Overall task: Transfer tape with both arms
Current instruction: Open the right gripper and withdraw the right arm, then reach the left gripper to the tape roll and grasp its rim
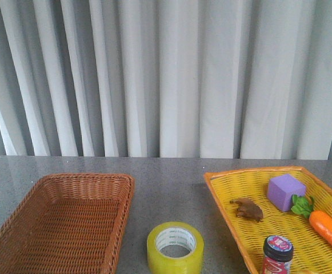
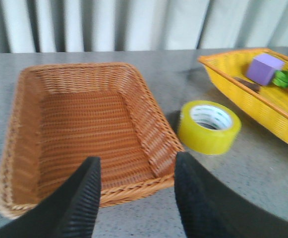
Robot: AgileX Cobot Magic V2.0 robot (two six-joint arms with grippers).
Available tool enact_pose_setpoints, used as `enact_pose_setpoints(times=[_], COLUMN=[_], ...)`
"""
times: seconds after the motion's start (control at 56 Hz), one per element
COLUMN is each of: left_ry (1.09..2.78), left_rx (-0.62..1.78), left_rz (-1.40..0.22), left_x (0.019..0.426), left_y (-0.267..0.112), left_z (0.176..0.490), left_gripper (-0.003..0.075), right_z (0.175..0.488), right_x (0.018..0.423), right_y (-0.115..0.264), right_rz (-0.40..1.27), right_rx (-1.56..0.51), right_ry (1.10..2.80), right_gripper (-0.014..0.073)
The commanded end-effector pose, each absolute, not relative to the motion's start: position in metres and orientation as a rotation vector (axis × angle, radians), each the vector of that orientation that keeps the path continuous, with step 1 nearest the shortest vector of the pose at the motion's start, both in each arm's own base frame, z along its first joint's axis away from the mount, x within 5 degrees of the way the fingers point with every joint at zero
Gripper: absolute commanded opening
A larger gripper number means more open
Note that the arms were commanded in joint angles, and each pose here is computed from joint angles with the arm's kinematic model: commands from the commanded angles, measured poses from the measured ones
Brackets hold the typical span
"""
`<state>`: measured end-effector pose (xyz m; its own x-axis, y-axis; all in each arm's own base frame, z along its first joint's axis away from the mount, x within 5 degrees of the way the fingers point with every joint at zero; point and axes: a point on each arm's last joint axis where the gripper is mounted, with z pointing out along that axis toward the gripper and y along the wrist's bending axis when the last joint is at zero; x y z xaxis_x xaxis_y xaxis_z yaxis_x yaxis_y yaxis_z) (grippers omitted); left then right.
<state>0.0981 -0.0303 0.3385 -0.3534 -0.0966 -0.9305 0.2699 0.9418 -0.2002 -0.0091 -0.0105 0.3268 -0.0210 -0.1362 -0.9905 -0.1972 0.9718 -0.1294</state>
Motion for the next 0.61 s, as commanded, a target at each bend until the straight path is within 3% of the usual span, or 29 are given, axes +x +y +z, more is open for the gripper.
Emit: enact_pose_setpoints(times=[0.0,0.268,0.411,0.589], left_ry=[1.813,1.824,1.839,1.820], left_rx=[0.173,0.458,0.575,0.750], left_rz=[-0.419,-0.587,-0.619,-0.581], left_x=[0.109,0.158,0.196,0.242], left_y=[-0.036,-0.061,-0.070,-0.083], left_z=[0.353,0.366,0.390,0.433], left_gripper=[0.0324,0.0304,0.0307,0.0312], right_z=[0.340,0.318,0.288,0.286], right_x=[-0.008,0.004,0.020,0.023], right_y=[-0.016,-0.014,-0.007,-0.004], right_rz=[-0.041,0.021,0.060,0.098], right_rx=[-0.243,-0.173,-0.168,-0.164], right_ry=[1.517,1.625,1.704,1.670], right_gripper=[-0.0006,-0.0006,-0.0005,-0.0005])
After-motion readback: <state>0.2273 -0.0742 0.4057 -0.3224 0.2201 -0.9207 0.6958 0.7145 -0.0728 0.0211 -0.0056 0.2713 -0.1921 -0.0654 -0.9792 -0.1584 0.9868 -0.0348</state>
